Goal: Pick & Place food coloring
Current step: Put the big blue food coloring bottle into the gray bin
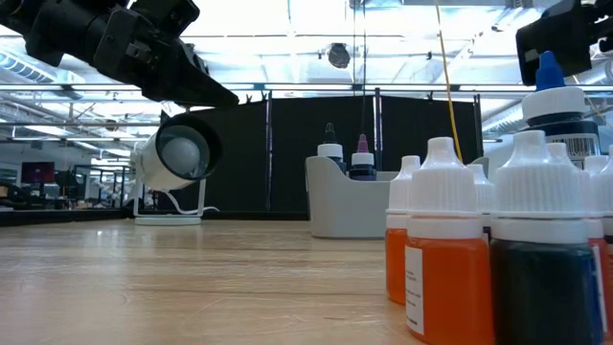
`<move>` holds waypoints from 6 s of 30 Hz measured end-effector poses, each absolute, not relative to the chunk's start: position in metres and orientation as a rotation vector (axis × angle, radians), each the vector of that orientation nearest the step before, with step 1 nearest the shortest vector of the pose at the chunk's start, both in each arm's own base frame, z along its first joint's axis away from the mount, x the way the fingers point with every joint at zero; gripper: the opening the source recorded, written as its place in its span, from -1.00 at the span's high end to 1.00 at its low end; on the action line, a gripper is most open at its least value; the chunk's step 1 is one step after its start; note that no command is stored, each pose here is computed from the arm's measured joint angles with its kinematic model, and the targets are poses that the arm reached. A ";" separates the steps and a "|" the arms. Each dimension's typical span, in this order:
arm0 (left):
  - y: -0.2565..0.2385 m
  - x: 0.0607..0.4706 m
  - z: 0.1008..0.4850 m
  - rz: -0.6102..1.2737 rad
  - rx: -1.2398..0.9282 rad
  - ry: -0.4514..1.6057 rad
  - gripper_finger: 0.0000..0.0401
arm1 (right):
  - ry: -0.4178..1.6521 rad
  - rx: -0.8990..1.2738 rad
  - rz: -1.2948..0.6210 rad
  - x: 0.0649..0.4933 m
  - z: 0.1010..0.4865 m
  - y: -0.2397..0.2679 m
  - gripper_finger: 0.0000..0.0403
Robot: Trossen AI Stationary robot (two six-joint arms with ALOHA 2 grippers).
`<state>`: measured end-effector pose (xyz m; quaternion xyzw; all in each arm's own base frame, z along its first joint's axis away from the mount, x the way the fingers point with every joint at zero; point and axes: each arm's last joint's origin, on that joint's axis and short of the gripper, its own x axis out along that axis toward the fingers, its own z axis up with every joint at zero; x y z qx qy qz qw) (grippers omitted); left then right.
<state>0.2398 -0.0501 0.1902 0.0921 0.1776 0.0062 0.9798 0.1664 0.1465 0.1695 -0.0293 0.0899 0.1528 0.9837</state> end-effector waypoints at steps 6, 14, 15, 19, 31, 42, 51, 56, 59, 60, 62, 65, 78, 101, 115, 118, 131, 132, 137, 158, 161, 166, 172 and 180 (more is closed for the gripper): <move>-0.050 0.240 0.190 0.017 0.160 0.358 0.69 | 0.239 -0.071 0.301 0.176 0.160 0.155 -0.18; -0.050 0.240 0.190 0.022 0.134 0.357 0.69 | 0.284 -0.097 0.268 0.191 0.149 0.160 -0.19; -0.050 0.240 0.190 0.022 0.135 0.357 0.69 | 0.292 -0.100 0.263 0.192 0.148 0.159 -0.19; -0.050 0.240 0.190 0.022 0.138 0.357 0.69 | 0.313 -0.085 0.274 0.195 0.144 0.157 -0.19; -0.050 0.240 0.190 0.021 0.144 0.357 0.69 | 0.353 -0.058 0.306 0.200 0.135 0.154 -0.19; -0.050 0.240 0.190 0.021 0.149 0.357 0.69 | 0.371 -0.088 0.307 0.200 0.133 0.153 -0.07; -0.050 0.240 0.190 0.020 0.160 0.358 0.69 | 0.394 -0.075 0.323 0.199 0.131 0.153 0.19; -0.050 0.240 0.190 0.020 0.160 0.357 0.69 | 0.390 -0.079 0.326 0.200 0.132 0.153 0.29; -0.050 0.240 0.190 0.020 0.160 0.358 0.69 | 0.385 -0.078 0.327 0.200 0.132 0.153 0.35; -0.050 0.240 0.190 0.020 0.160 0.358 0.69 | 0.384 -0.080 0.326 0.200 0.132 0.152 0.37; -0.050 0.240 0.190 0.020 0.160 0.357 0.69 | 0.377 -0.084 0.325 0.201 0.133 0.152 0.41; -0.050 0.240 0.190 0.020 0.160 0.358 0.69 | 0.351 -0.091 0.331 0.201 0.135 0.153 0.46; -0.050 0.240 0.190 0.019 0.161 0.358 0.69 | 0.129 -0.081 0.291 0.199 0.188 0.133 0.48; -0.050 0.240 0.190 0.019 0.170 0.358 0.69 | 0.201 -0.097 -0.140 0.231 0.180 0.058 0.48; -0.050 0.240 0.190 0.019 0.175 0.358 0.69 | 0.255 -0.089 -0.185 0.245 0.156 0.051 0.46; -0.050 0.240 0.190 0.019 0.175 0.358 0.69 | 0.263 -0.080 -0.193 0.246 0.153 0.050 0.45; -0.050 0.240 0.190 0.018 0.186 0.358 0.69 | 0.285 -0.055 -0.196 0.249 0.142 0.051 0.44; -0.050 0.240 0.190 0.018 0.188 0.358 0.69 | 0.283 -0.055 -0.197 0.249 0.142 0.051 0.45; -0.050 0.240 0.190 0.017 0.191 0.359 0.69 | 0.284 -0.055 -0.197 0.249 0.142 0.050 0.46; -0.050 0.240 0.190 0.027 0.194 0.358 0.69 | 0.294 -0.042 -0.234 0.259 0.119 0.044 0.43; -0.050 0.240 0.190 0.027 0.194 0.359 0.69 | 0.294 -0.044 -0.233 0.259 0.119 0.044 0.40; -0.050 0.240 0.190 0.027 0.194 0.359 0.69 | 0.294 -0.044 -0.231 0.259 0.119 0.044 0.30; -0.050 0.240 0.190 0.027 0.194 0.359 0.69 | 0.272 -0.021 -0.178 0.258 0.126 0.046 0.19; -0.050 0.240 0.190 0.027 0.194 0.359 0.69 | 0.265 -0.027 -0.184 0.258 0.128 0.045 0.07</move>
